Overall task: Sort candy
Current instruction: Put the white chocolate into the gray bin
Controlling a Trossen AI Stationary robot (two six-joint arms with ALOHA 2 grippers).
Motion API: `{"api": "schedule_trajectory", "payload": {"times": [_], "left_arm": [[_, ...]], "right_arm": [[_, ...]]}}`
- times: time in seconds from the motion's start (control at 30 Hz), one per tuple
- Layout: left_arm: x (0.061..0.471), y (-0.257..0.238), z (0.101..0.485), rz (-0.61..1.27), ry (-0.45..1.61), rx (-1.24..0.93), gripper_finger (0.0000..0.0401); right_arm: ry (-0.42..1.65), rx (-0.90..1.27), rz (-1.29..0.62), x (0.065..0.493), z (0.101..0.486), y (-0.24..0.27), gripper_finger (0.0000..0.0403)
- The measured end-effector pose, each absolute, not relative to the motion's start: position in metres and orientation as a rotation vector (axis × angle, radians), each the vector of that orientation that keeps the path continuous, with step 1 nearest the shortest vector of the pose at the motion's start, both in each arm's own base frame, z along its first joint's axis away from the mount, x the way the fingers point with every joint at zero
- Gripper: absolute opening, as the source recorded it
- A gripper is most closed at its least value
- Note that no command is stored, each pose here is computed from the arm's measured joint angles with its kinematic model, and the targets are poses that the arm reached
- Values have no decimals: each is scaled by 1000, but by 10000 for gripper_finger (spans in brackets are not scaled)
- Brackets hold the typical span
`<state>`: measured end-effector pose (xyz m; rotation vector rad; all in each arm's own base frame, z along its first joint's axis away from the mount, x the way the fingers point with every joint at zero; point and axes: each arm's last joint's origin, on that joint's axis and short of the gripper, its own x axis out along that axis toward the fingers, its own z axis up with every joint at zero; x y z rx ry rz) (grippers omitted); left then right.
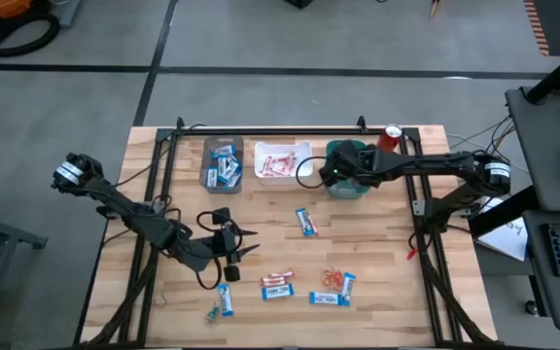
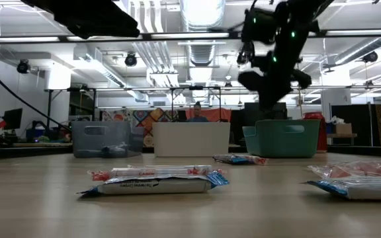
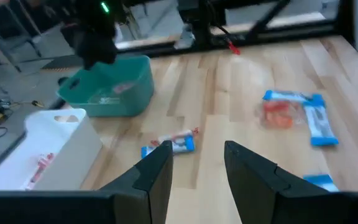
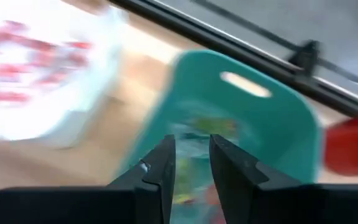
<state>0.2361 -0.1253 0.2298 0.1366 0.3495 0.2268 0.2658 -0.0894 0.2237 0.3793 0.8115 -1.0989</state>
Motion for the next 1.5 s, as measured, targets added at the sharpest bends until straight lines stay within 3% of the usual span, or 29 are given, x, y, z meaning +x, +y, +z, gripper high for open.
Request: {"api": "schedule_trajectory", "payload": {"times": [0.13, 0.33, 0.53, 0.77, 1.2, 1.5], "left_arm": [[229, -130, 230, 120, 468, 81, 129], [222, -136, 238, -37, 843, -117, 129], [214, -155, 220, -281, 1161, -164, 126], [223, -170, 191, -231, 1218, -39, 134], [245, -207, 182, -369, 1265, 261, 240], [239, -208, 172, -418, 1283, 407, 242]], "right_arm": [[738, 362, -980, 276, 248, -72, 90], [653, 257, -788, 286, 282, -35, 87], [639, 203, -667, 290, 289, -3, 93], [672, 194, -612, 286, 276, 19, 93], [679, 200, -582, 286, 271, 32, 93], [668, 230, -583, 286, 271, 36, 93]]}}
